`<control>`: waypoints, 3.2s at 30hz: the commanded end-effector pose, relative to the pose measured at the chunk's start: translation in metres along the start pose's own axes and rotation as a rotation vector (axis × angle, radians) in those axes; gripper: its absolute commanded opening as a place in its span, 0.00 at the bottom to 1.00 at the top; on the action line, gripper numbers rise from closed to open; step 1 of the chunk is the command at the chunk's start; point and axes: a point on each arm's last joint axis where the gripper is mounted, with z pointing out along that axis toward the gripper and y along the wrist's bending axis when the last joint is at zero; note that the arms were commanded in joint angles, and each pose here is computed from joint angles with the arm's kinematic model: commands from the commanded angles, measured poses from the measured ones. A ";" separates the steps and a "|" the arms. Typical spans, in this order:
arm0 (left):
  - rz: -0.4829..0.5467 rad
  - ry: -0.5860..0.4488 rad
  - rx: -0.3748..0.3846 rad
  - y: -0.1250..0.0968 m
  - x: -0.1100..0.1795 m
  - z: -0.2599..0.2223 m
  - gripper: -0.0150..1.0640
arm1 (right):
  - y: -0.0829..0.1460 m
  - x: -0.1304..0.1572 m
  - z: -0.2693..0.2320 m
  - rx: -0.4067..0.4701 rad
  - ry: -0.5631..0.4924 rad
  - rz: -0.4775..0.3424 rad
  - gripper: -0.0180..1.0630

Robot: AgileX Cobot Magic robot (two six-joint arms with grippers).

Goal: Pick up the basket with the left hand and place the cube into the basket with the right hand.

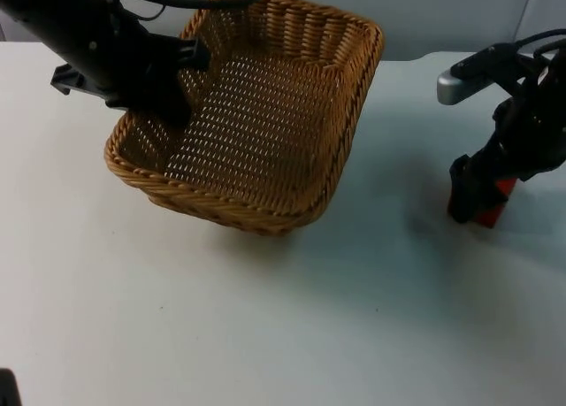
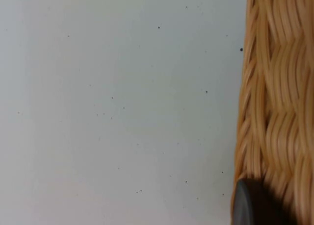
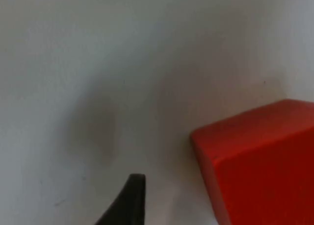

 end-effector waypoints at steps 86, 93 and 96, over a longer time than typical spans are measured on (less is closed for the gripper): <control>-0.012 -0.091 -0.025 -0.002 -0.011 -0.007 0.01 | 0.005 -0.152 -0.175 0.123 -0.469 0.203 0.01; -0.012 -0.093 -0.026 -0.002 -0.012 -0.007 0.01 | -0.032 -0.126 -0.187 0.309 -0.341 0.300 0.01; -0.012 -0.093 -0.026 -0.002 -0.012 -0.007 0.01 | -0.053 -0.113 -0.208 0.350 -0.373 0.356 0.01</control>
